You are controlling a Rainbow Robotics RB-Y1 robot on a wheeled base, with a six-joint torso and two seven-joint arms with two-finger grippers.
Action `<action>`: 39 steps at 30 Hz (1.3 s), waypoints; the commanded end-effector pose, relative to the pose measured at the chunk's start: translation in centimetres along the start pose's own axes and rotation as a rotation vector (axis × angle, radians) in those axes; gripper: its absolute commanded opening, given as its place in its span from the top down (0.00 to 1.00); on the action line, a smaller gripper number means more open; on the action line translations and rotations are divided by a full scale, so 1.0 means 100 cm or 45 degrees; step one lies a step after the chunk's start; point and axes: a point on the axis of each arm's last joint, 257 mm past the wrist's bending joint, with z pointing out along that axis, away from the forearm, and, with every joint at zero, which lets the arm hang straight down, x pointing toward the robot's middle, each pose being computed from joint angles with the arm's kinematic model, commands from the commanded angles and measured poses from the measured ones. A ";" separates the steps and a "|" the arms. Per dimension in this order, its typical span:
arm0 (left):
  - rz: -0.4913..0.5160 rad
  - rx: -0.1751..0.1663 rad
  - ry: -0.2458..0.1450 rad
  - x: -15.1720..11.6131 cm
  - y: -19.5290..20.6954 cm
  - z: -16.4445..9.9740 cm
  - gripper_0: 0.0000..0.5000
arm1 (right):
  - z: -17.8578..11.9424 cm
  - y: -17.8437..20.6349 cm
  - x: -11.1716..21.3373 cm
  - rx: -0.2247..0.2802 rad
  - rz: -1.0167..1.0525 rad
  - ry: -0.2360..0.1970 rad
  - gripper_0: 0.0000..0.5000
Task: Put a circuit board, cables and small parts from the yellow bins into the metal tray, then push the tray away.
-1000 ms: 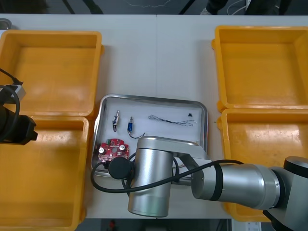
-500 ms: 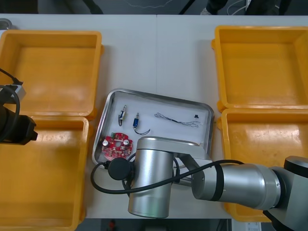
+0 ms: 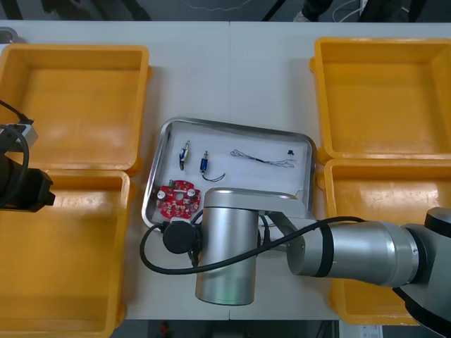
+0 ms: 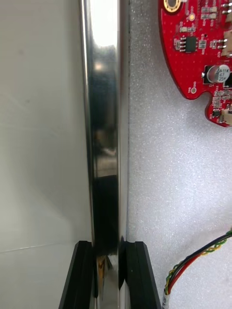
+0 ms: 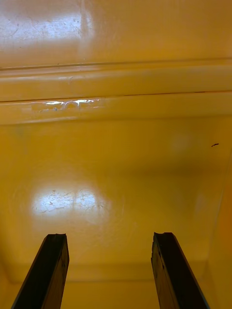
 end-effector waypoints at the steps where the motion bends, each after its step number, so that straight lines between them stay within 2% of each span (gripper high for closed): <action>1: 0.002 -0.052 -0.015 -0.001 0.019 -0.010 0.00 | -0.015 -0.019 -0.012 0.111 -0.178 -0.028 1.00; 5: 0.002 -0.052 -0.015 -0.001 0.019 -0.010 0.00 | -0.018 -0.025 -0.016 0.134 -0.198 -0.031 1.00; 14: 0.002 -0.052 -0.015 -0.001 0.019 -0.010 0.00 | -0.023 -0.051 -0.019 0.244 -0.243 -0.026 1.00; 18: 0.002 -0.052 -0.015 -0.001 0.019 -0.010 0.00 | -0.025 -0.074 -0.020 0.320 -0.247 -0.006 1.00; 30: 0.002 -0.052 -0.015 -0.001 0.019 -0.010 0.00 | -0.032 -0.123 -0.023 0.488 -0.271 0.035 1.00; 39: 0.002 -0.052 -0.015 -0.001 0.019 -0.010 0.00 | -0.035 -0.158 -0.026 0.583 -0.282 0.065 1.00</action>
